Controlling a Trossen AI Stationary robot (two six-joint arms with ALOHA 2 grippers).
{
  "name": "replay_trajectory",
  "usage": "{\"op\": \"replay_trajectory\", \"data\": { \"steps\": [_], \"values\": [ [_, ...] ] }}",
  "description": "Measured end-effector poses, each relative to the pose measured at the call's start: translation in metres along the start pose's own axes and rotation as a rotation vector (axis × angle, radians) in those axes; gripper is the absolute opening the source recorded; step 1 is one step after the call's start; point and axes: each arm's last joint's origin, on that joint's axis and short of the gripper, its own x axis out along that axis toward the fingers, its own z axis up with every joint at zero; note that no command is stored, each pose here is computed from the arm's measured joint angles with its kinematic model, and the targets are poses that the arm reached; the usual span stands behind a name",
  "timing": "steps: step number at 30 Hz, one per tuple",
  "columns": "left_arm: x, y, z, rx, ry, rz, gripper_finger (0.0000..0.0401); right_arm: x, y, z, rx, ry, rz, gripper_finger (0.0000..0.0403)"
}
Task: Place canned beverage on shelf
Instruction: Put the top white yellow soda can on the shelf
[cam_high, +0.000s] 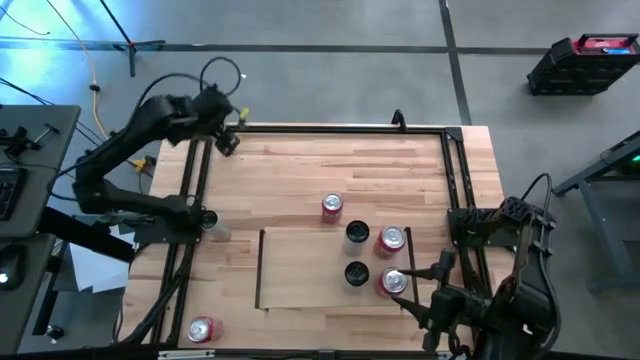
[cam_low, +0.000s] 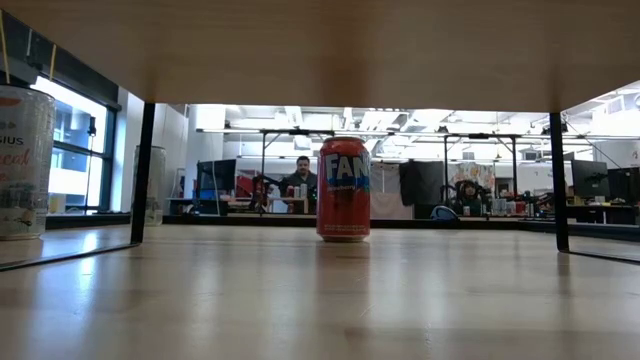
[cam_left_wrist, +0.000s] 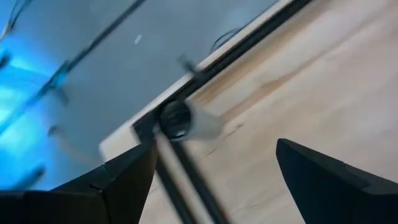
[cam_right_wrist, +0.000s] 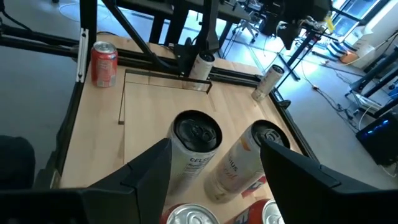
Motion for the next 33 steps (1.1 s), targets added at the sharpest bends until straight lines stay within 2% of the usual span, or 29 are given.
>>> {"op": "replay_trajectory", "data": {
  "steps": [4, 11, 16, 18, 22, 27, 33],
  "values": [
    [0.036, 0.016, 0.016, -0.07, 0.123, 0.086, 0.0322, 0.001, 0.004, -0.001, -0.003, 0.013, 0.014, 0.0231],
    [0.089, 0.039, 0.038, -0.297, 0.191, 0.174, 0.0322, 0.002, 0.018, -0.008, -0.043, 0.037, 0.029, 0.0231],
    [0.115, 0.043, 0.046, -0.443, 0.196, 0.08, 0.0322, -0.002, 0.023, -0.011, -0.025, 0.042, 0.05, 0.0231],
    [0.126, 0.045, 0.045, -0.494, 0.214, 0.081, 0.0322, -0.003, 0.027, -0.012, -0.021, 0.034, 0.057, 0.0231],
    [0.14, 0.046, 0.042, -0.537, 0.233, 0.193, 0.0322, -0.005, 0.035, -0.016, -0.039, 0.022, 0.057, 0.0231],
    [0.144, 0.04, 0.042, -0.582, 0.211, 0.242, 0.0322, -0.006, 0.043, -0.02, -0.044, 0.017, 0.058, 0.0231],
    [0.157, 0.034, 0.031, -0.684, 0.243, 0.265, 0.0322, -0.008, 0.051, -0.024, -0.035, 0.019, 0.066, 0.0231]
  ]
}}
